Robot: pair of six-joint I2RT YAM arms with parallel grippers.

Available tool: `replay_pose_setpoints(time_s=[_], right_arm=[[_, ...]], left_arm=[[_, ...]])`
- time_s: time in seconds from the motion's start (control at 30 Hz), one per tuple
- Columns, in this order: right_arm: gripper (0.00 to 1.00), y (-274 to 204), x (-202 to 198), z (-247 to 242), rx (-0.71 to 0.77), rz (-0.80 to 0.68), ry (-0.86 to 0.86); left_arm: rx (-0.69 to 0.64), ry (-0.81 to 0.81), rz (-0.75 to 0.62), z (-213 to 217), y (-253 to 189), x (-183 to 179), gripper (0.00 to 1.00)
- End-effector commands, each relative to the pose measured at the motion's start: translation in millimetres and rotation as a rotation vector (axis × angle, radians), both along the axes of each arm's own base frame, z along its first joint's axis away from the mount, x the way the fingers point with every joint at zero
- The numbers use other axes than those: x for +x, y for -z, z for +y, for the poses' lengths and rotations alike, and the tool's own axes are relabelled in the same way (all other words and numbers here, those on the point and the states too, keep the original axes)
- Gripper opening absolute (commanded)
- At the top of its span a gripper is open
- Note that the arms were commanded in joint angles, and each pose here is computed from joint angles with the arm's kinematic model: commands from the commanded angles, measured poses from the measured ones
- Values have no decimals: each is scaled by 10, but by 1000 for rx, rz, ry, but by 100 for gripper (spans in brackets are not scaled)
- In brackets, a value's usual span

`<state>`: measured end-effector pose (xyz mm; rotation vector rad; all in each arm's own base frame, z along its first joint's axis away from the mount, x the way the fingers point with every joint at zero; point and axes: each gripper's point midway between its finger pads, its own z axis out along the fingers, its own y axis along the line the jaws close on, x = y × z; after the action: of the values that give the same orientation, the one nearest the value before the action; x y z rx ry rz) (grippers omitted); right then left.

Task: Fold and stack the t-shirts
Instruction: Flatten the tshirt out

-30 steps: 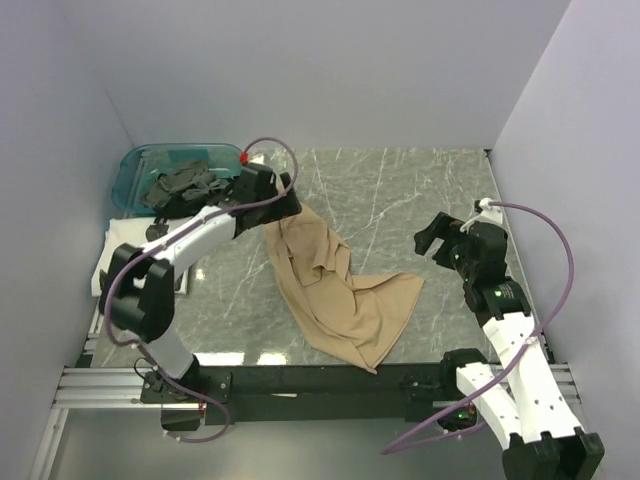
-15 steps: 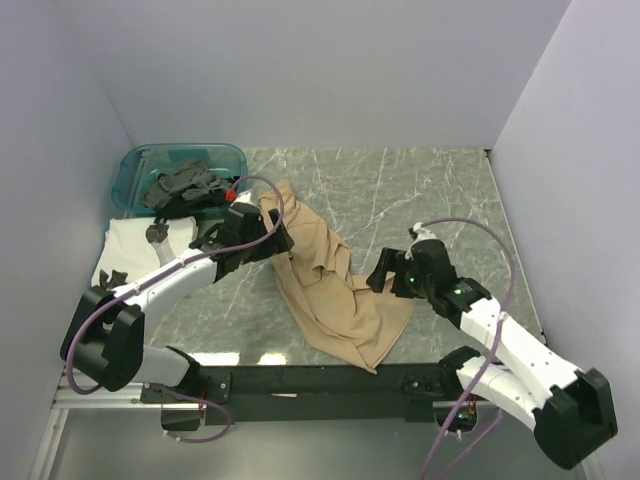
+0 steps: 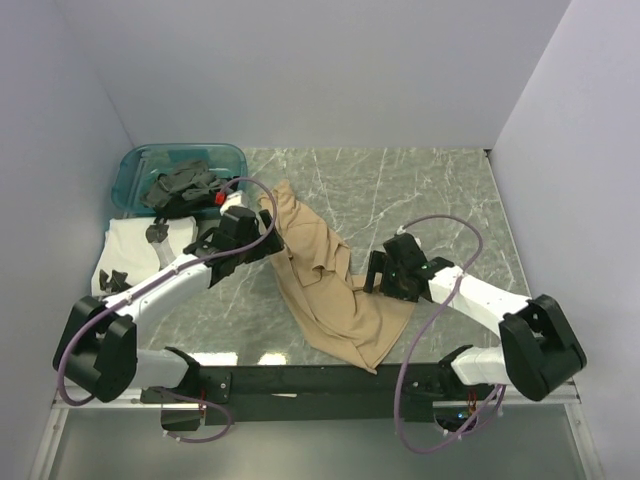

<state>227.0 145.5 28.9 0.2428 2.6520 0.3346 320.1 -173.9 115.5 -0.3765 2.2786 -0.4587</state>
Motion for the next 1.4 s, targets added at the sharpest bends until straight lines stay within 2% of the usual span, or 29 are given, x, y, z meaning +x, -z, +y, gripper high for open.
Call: replay_pose_setpoints(time_s=[0.0,0.13,0.33,0.47,0.53,0.63,0.77,0.83,0.87,1.03,1.13,1.17,1.27,1.37], right_arm=[[98,-95,271,-107,-51,-45,83],[98,-75,383,-192,-54,-45,113],[98,-18,571,-281,-33,-38,129],[98,11,715,-421,-41,-29,167],[98,-11,796,-445,-30,-35,168],[98,-13,902,-538,-44,-33,177],[98,-92,1027,-610,-62,-52,195],[98,-127,1060,-624,-59,-62,200],[98,-161,1081,-624,-57,-71,204],[98,-314,1083,-670,-60,-109,219],[98,-406,1063,-704,-61,-131,232],[98,-418,1047,-711,-61,-132,237],[98,-527,1038,-747,-58,-160,253],[98,-574,979,-815,-69,-161,288]], left_arm=[[6,-34,-55,-4,-189,198,100],[17,-35,-71,-65,-302,470,100],[63,2,-73,-194,-362,1105,99],[42,13,-51,-296,-309,1599,100],[38,36,-45,-326,-283,1731,99],[81,39,-49,-339,-217,1963,96],[91,50,-23,-395,-71,2195,85],[84,67,-26,-439,-53,2234,81],[81,73,-20,-456,-11,2259,75],[110,44,15,-357,145,2266,68],[91,68,14,-380,177,2241,54],[90,79,15,-394,193,2240,39],[73,99,0,-435,130,2237,1],[51,58,-44,-371,-60,2201,1]])
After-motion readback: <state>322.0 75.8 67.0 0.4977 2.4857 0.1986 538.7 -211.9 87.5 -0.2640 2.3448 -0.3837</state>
